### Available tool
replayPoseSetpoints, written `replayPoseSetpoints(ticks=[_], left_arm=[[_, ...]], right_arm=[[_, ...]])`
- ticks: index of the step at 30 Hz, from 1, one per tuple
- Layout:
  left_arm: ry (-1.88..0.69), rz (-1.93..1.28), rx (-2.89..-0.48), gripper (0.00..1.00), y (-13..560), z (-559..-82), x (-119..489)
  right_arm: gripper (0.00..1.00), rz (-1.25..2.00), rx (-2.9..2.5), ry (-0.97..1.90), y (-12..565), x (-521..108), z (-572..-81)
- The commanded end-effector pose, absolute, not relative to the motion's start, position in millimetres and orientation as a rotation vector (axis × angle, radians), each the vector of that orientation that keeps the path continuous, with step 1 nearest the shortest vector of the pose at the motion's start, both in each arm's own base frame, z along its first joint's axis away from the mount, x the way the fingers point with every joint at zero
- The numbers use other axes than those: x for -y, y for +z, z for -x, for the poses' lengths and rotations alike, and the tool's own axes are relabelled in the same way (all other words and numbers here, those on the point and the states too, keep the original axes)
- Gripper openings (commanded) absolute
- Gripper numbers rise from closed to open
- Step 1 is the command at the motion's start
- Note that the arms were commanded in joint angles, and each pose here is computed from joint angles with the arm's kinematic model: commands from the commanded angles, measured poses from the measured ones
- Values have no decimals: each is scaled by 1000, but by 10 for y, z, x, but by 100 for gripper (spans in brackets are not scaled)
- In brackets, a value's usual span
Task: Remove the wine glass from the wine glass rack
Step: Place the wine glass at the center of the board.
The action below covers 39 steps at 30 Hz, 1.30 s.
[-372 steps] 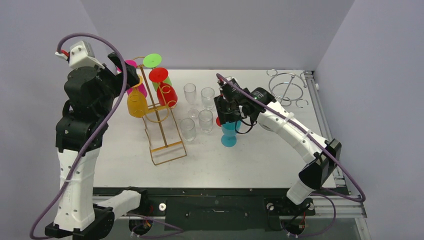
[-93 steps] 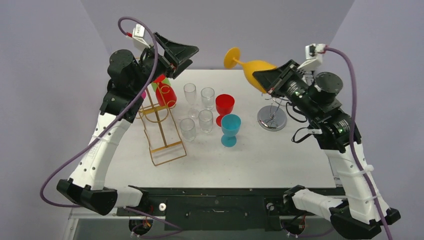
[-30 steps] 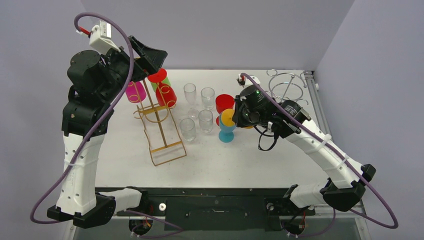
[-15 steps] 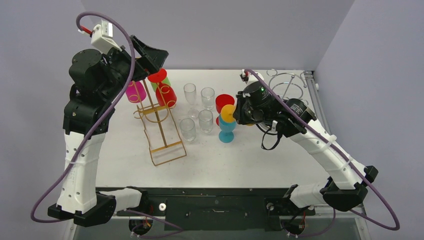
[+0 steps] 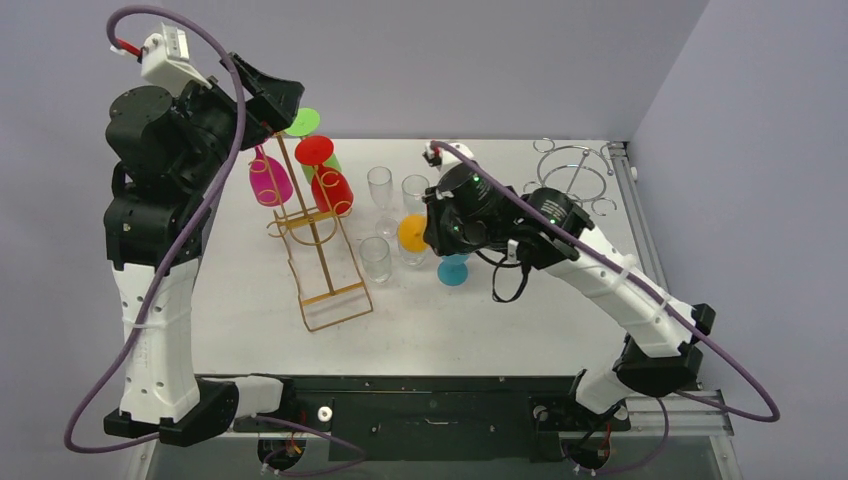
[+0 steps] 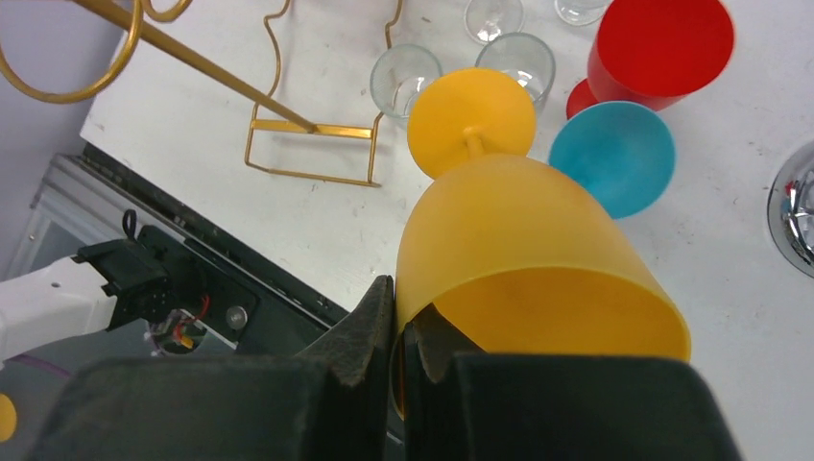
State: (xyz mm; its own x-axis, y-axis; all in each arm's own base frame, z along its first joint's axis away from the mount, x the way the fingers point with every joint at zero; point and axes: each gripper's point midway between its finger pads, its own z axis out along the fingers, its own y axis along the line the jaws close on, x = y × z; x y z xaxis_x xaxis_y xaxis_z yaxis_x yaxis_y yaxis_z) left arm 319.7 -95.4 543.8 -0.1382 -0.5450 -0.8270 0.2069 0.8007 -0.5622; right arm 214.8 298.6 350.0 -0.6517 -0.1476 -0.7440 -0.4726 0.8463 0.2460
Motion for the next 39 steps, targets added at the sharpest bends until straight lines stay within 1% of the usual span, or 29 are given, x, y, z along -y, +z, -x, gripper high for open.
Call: replayPoseSetpoints(ticks=[1, 7, 18, 28, 39], left_arm=[[-596, 282, -1541, 96, 5601, -3143, 755], [-597, 291, -1555, 96, 5582, -3199, 673], [-624, 302, -1558, 96, 5489, -3284, 595], [-624, 363, -1574, 96, 5274, -3433, 359], [-638, 396, -1581, 96, 5140, -3544, 235]], right_arm=[[0, 562, -2305, 468, 3300, -3111, -2065], [0, 676, -2402, 374, 2857, -3238, -2030], [0, 805, -2519, 290, 2236, -3447, -2070], [0, 840, -2600, 267, 1839, -3502, -2157], [0, 864, -2656, 268, 1614, -3545, -2193]])
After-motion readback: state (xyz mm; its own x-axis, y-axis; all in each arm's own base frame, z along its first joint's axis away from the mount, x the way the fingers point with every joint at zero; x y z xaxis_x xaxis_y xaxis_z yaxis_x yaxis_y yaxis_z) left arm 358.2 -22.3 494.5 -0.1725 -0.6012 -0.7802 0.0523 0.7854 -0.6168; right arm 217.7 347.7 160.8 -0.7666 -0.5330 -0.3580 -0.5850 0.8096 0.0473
